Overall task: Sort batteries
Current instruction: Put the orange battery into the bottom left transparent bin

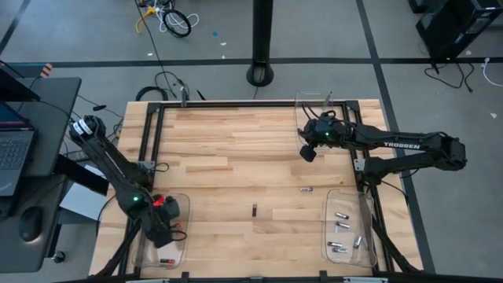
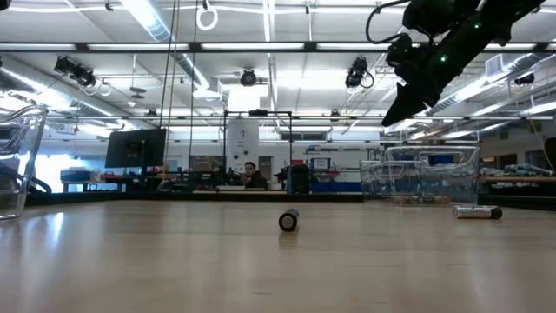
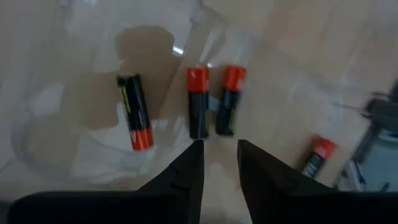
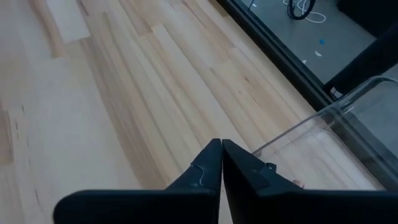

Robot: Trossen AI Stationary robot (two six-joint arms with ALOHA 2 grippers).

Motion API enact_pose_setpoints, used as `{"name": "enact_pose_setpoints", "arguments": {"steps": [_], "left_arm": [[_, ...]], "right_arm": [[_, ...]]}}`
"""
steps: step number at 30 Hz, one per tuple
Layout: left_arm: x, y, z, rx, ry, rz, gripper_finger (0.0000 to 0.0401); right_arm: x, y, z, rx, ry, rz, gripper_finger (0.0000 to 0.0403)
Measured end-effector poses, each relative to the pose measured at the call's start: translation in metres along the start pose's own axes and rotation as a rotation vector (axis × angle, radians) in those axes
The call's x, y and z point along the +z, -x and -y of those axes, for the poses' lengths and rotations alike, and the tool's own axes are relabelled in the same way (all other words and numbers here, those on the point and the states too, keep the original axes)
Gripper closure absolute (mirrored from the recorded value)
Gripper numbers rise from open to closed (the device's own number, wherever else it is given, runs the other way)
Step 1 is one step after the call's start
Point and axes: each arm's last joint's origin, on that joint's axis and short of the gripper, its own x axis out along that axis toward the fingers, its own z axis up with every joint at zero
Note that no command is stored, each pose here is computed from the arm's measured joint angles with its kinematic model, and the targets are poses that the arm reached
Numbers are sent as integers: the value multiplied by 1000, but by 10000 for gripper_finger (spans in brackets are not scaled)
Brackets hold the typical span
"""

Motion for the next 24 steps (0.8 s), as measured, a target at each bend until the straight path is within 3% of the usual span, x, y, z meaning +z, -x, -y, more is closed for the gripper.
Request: {"name": "enact_pose_setpoints", "arguments": {"steps": [6, 11, 13, 19, 24], "left_arm": [[4, 21, 10, 7, 6, -26, 311], [21, 35, 11, -71, -9, 111, 371], [30, 41, 9, -83, -54, 205, 392], [67, 59, 7, -148, -259, 475, 394], [99, 71, 1, -129, -470, 641, 397]], "right_arm": [[0, 0, 0, -1, 5, 1, 389], [1, 0, 0, -8, 4, 8, 386], [1, 0, 0, -8, 5, 8, 380], [2, 0, 0, -9, 33, 18, 380], [9, 0, 0, -9, 83, 91, 390]]}}
